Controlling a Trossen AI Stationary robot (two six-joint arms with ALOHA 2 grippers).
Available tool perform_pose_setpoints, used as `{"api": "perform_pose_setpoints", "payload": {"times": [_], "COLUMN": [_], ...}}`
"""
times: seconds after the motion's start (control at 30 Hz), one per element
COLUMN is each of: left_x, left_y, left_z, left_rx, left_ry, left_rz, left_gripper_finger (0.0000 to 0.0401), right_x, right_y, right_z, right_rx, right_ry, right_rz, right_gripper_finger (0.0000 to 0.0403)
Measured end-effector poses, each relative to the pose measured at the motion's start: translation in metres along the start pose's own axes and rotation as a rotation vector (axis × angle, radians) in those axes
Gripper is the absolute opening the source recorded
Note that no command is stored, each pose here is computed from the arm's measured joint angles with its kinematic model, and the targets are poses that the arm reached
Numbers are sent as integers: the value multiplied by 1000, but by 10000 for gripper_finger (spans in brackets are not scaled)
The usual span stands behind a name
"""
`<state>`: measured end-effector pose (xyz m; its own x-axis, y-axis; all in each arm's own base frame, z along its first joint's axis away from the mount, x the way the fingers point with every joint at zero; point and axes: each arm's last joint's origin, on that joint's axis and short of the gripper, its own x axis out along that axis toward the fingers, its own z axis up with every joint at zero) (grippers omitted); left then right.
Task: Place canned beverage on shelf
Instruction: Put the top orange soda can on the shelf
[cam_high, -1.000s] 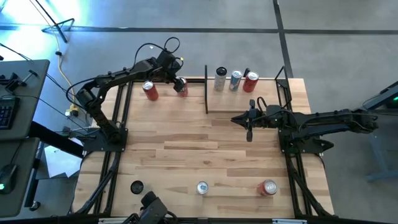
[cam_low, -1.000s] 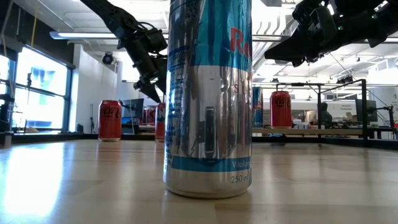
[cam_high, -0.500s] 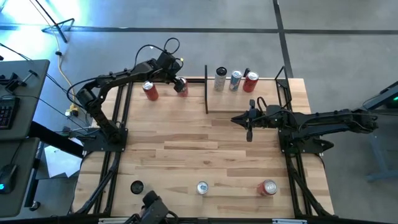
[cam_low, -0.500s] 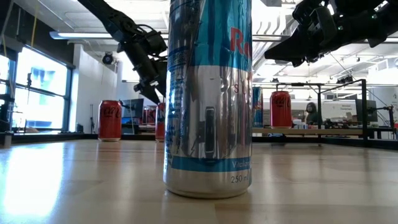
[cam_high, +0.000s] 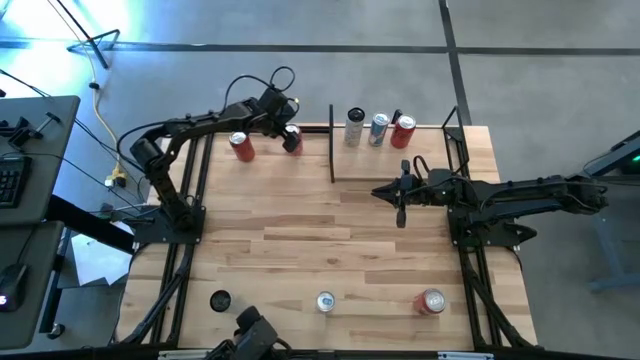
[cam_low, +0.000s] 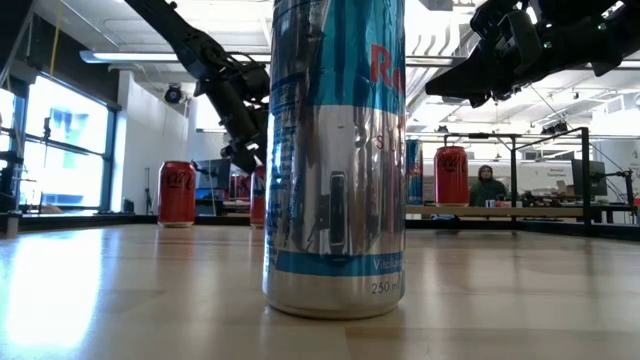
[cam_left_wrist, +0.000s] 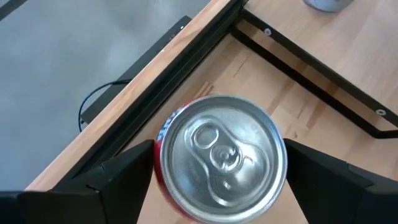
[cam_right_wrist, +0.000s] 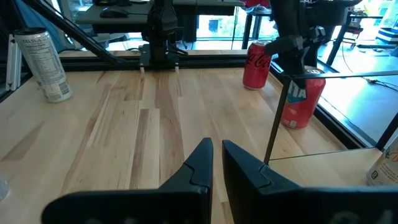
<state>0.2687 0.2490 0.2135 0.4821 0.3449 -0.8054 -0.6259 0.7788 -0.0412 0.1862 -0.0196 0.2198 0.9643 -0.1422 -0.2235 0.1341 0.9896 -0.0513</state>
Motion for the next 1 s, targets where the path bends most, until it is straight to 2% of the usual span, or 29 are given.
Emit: {"api": "perform_pose_setpoints", "payload": {"times": [0.27,0.6,0.8,1.0], "left_x": [4,-15,-34,-60], "left_y": [-3,-15,-49,-104], "left_z": [1,2,-4,-13], "left_rx": [14,-12,28,96], "left_ry": [-11,-16,33,45], "left_rz": [-13,-15,-72,-166], "left_gripper_finger": [282,280,280,280], "right_x": [0,0,0,0], "right_y": [0,0,0,0], "right_z": [0,-1,-2,-3], "right_rx": [0,0,-1,-1], "right_ry": [0,11,22,33], "right_rz": [0,0,1,2], "right_gripper_finger": [19,19,19,19]}}
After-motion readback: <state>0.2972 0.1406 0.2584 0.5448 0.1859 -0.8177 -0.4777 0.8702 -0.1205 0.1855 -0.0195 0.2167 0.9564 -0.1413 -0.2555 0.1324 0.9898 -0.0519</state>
